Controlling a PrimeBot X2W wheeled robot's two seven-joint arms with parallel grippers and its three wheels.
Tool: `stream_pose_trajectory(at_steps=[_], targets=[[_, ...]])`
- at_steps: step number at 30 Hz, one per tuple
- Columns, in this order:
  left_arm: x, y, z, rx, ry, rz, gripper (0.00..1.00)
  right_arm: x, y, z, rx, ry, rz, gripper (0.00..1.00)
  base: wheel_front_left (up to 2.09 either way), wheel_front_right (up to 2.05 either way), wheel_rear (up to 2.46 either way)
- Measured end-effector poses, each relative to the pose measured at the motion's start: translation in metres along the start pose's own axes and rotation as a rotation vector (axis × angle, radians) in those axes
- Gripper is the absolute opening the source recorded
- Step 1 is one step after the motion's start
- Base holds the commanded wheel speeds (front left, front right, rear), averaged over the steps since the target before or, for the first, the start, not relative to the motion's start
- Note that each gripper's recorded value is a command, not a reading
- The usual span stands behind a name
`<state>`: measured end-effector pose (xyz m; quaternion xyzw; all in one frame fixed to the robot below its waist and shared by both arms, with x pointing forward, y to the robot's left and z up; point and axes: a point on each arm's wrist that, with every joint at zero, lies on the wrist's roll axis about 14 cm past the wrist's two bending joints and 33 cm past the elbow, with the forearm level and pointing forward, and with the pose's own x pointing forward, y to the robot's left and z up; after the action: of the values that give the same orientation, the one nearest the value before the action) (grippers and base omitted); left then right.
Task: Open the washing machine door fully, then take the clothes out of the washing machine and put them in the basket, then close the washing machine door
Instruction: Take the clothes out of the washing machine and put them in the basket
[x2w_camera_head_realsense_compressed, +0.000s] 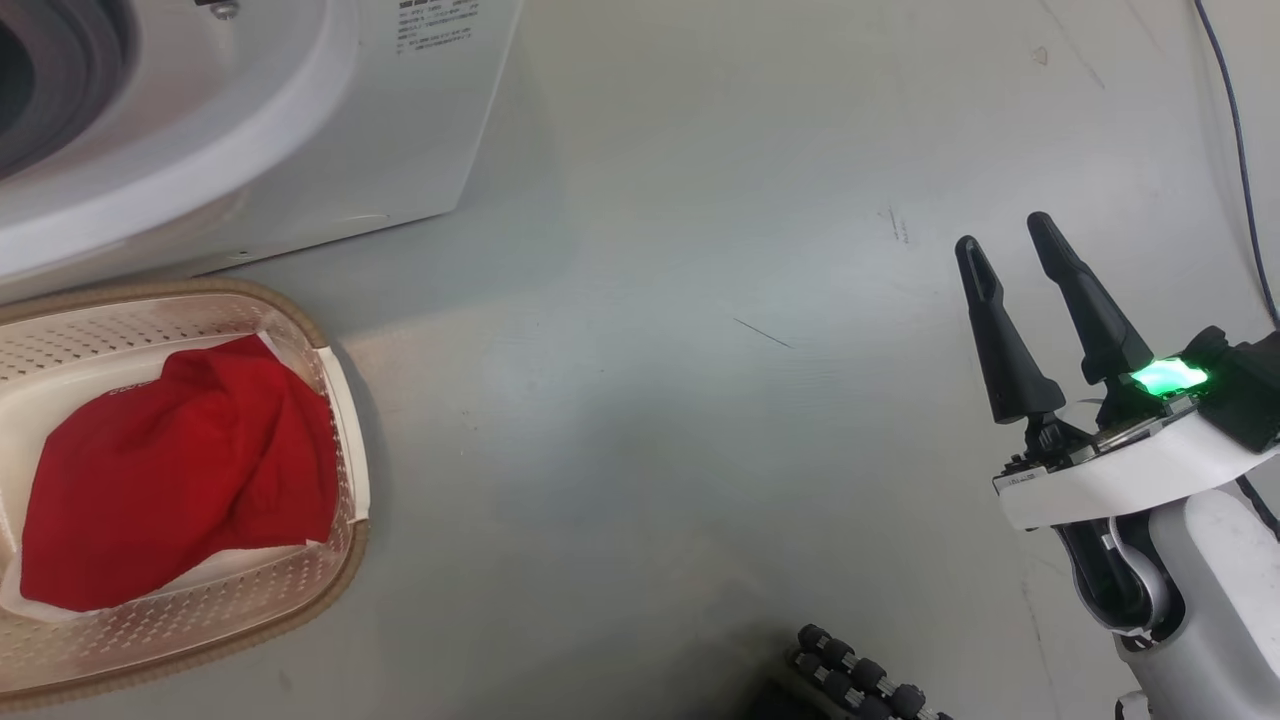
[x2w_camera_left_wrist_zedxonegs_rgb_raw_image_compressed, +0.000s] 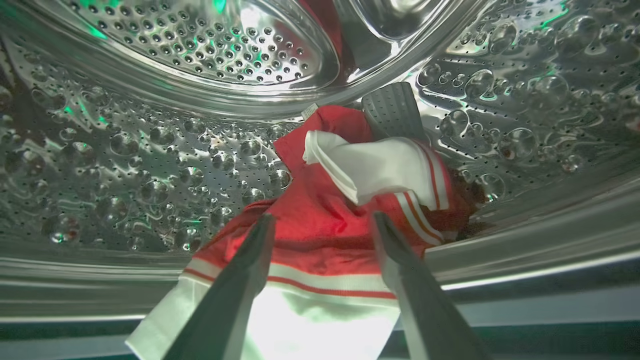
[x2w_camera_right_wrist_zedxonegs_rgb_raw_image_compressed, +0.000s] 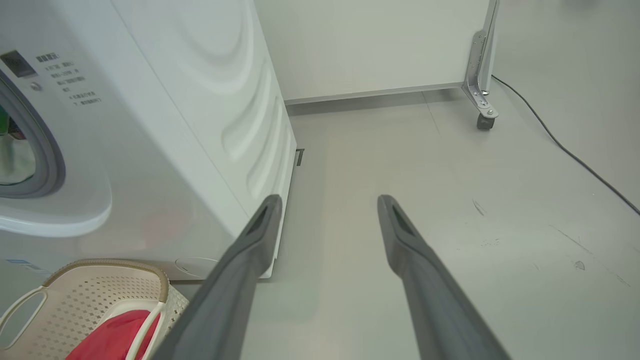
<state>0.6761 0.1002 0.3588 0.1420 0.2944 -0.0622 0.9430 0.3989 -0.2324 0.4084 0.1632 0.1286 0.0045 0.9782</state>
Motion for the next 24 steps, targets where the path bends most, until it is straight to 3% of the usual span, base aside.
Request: stream_pose_trajectory(at_steps=[6, 15, 24], targets=[[0.014, 0.001, -0.003, 0.078, 0.052, 0.021, 1.0, 0.002, -0.003, -0.001, -0.004, 0.006, -0.01, 1.0, 0.0, 0.0, 0.0], [0.031, -0.01, -0.026, 0.095, 0.172, 0.006, 1.0, 0.005, -0.011, 0.001, -0.018, 0.007, -0.032, 1.0, 0.0, 0.0, 0.0], [0.035, 0.009, -0.039, 0.089, 0.223, 0.052, 1.0, 0.008, -0.015, 0.004, -0.022, -0.003, -0.041, 1.0, 0.0, 0.0, 0.0]])
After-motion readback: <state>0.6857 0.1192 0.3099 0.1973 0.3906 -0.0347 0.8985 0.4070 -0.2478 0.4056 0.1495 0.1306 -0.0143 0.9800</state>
